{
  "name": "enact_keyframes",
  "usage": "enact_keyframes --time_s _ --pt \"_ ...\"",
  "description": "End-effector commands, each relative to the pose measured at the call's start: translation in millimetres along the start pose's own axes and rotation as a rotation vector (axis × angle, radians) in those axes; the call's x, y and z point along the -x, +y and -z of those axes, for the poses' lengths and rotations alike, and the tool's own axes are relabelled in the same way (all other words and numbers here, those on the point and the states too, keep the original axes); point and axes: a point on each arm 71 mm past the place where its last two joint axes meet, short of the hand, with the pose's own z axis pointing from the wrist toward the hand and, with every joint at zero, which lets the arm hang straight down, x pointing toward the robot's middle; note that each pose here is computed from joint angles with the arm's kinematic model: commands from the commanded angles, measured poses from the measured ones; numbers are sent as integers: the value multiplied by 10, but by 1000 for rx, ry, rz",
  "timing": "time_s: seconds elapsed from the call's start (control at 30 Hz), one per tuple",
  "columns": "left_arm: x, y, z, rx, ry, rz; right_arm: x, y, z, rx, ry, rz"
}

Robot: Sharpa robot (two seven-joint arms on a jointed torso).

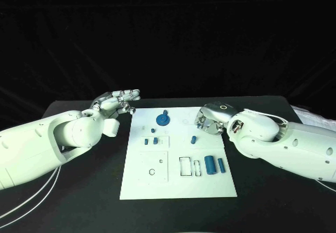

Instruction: Assemble the parts on the task board

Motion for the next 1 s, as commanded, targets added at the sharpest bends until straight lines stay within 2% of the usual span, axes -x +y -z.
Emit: enact_keyframes --time_s 0.03,0.27,0.5,0.73,1.0 --pt "-25 -6 -4 -12 17 -3 79 103 30 40 -61 -38" --pt "-38 4 -5 -11 22 -1 168 412 63 127 -104 -106" --pt "-70 14 -7 -10 31 1 157 717 29 206 -96 -147" --pt "-115 26 -15 -8 47 5 -53 957 -8 265 -26 -180" --pt "-151 50 -18 -4 59 9 -314 1132 -38 294 57 -204"
